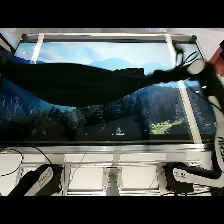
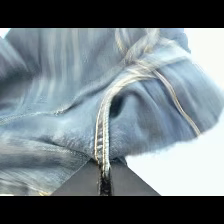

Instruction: Fold the clothes and pants, and hang the long-sleeved shirts on hangers.

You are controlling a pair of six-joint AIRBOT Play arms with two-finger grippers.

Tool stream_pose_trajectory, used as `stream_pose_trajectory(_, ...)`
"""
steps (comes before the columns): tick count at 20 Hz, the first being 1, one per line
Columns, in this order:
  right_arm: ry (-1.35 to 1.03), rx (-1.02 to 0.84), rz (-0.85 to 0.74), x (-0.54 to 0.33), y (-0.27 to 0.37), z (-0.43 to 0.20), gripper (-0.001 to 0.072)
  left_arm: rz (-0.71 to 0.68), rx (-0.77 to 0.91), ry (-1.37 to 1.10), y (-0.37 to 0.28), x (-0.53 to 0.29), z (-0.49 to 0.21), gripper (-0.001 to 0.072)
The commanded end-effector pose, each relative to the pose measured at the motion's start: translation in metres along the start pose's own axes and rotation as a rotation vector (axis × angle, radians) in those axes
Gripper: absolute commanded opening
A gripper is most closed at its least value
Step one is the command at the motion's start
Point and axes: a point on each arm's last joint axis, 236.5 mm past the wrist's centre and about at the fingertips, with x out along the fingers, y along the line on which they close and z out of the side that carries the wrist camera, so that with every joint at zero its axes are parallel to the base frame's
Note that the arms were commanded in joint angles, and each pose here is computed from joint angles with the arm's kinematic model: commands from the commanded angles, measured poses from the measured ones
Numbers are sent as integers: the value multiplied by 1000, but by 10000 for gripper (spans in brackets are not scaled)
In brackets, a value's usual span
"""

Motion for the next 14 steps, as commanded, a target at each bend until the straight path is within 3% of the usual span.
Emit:
stream_pose_trajectory(1,-128,-11,-144,-84,-42,39,18,91,-40,23,46,-16,-13,33)
stream_pose_trajectory(7,58,80,-203,-109,-102,-19,19,-107,1,197,4,15,-64,33)
stream_pose_trajectory(14,524,194,-132,-52,-107,-179,19,-228,108,642,-30,52,-250,33)
